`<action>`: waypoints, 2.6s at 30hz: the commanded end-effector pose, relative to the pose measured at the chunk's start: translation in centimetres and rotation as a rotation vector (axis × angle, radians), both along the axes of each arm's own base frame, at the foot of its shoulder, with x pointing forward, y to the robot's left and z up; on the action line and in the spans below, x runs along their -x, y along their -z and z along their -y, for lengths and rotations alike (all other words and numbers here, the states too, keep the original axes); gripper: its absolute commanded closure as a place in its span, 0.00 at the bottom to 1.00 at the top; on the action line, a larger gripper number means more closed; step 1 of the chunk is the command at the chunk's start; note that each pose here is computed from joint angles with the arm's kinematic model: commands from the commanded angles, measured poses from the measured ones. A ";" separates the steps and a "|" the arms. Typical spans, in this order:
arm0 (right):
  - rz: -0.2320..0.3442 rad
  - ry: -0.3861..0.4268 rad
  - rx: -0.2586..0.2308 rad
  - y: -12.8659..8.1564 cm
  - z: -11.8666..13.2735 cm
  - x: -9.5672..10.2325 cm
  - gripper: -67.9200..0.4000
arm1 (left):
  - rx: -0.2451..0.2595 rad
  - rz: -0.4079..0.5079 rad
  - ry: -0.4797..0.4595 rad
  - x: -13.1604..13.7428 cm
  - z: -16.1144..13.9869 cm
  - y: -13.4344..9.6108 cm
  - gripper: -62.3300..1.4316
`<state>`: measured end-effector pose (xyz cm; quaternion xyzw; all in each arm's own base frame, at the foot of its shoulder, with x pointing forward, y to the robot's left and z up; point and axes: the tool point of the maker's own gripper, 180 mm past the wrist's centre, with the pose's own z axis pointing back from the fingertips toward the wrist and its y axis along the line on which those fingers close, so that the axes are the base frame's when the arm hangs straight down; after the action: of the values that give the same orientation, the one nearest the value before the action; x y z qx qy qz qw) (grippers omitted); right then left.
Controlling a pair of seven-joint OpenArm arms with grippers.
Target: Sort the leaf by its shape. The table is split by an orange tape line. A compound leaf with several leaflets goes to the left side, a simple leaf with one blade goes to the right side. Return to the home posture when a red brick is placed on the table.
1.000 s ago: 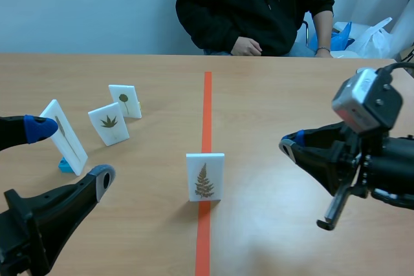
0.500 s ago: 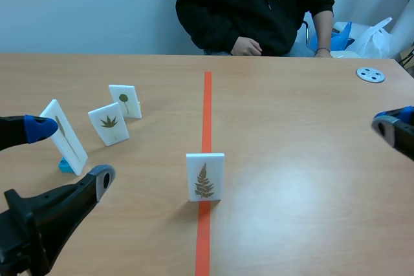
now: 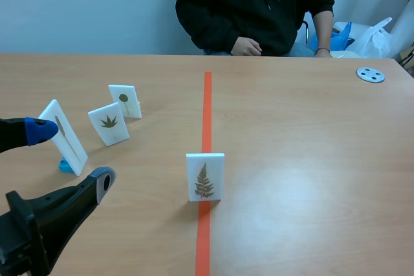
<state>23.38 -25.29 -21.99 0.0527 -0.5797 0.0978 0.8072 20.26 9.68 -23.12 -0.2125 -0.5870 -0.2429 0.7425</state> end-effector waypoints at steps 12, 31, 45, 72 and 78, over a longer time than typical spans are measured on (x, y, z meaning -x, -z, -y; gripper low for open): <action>0.009 -0.011 -0.003 -0.4 -0.2 -0.3 0.92 | 0.021 0.022 0.001 -0.1 0.3 -0.8 0.00; 0.002 -0.143 0.084 -1.4 -1.2 -1.2 0.00 | 0.021 0.022 0.001 -0.1 0.3 -0.8 0.00; -0.066 -0.428 0.094 1.7 -7.7 -1.4 0.00 | 0.019 0.020 0.001 -0.1 0.3 -0.7 0.00; -0.046 -0.762 -0.070 11.8 -23.5 -4.1 0.00 | 0.018 0.016 0.005 -0.1 0.3 -0.7 0.00; -0.013 -0.814 -0.040 13.5 -27.2 -4.0 0.00 | 0.018 0.016 0.005 -0.1 0.3 -0.7 0.00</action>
<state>26.15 1.83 -36.90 0.2980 -0.4846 0.4019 0.7176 20.20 9.66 -23.27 -0.2125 -0.5835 -0.2445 0.7447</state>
